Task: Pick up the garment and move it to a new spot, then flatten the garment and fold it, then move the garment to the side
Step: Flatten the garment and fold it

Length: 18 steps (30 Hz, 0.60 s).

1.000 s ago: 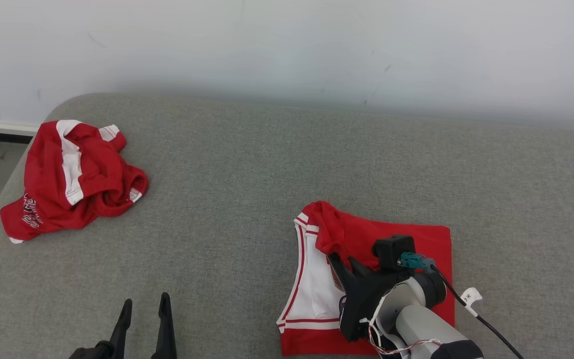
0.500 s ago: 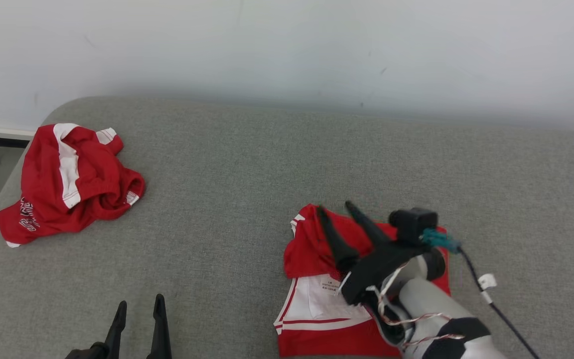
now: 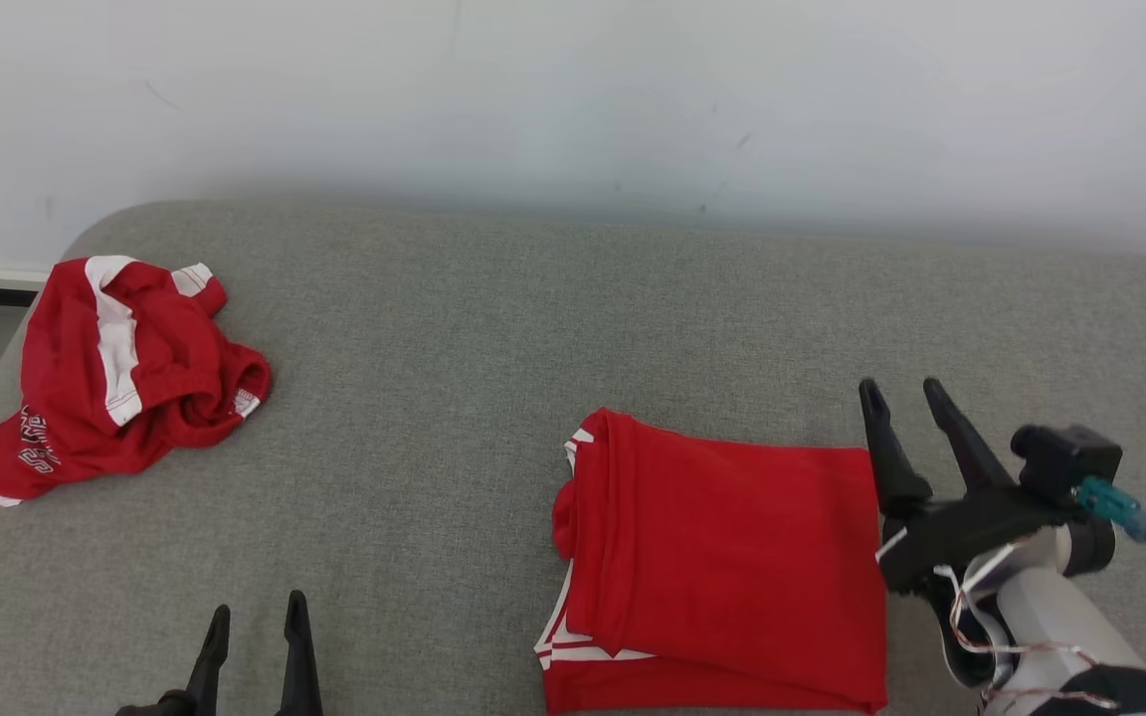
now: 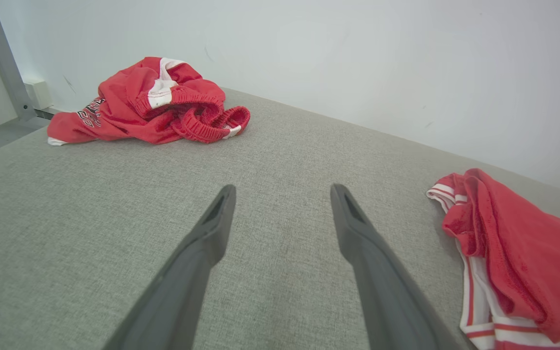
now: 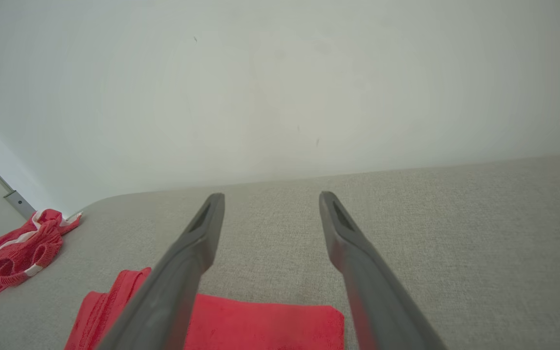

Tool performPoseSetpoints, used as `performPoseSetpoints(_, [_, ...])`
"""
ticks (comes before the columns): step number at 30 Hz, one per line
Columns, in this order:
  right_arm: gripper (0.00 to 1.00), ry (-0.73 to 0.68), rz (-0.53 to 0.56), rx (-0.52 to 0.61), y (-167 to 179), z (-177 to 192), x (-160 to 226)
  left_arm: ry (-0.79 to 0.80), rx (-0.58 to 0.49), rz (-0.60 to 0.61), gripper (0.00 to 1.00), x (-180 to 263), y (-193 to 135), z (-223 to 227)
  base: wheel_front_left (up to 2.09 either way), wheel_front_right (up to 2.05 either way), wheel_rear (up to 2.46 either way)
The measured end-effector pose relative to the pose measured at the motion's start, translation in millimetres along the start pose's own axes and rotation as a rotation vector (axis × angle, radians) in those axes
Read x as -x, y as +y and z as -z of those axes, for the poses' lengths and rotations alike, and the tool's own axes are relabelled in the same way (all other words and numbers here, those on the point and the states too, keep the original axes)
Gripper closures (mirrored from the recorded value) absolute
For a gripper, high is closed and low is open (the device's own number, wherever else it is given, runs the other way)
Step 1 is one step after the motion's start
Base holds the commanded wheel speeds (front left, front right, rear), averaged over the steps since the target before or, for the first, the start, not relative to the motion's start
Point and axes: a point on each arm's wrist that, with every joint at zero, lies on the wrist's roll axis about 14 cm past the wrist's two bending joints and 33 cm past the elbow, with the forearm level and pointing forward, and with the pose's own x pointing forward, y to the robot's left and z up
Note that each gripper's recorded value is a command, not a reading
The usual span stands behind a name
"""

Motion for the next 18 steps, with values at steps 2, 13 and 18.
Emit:
performPoseSetpoints(2, [0.0,0.018,0.013,0.004,-4.5,8.9,8.4,-0.002,-0.001,-0.003,0.0,-0.4,1.1,-0.8,0.0,0.0,0.0])
performPoseSetpoints(13, [0.0,-0.095,0.137,0.037,-31.4,-9.2,58.7,-0.033,-0.029,0.016,0.0,0.0,-2.8,-10.4,0.0,0.0,0.0])
performPoseSetpoints(18, [0.0,-0.114,0.178,0.079,-33.8,-9.7,90.4,-0.048,-0.057,0.029,0.0,-0.9,-6.3,-15.0,0.0,0.0,0.0])
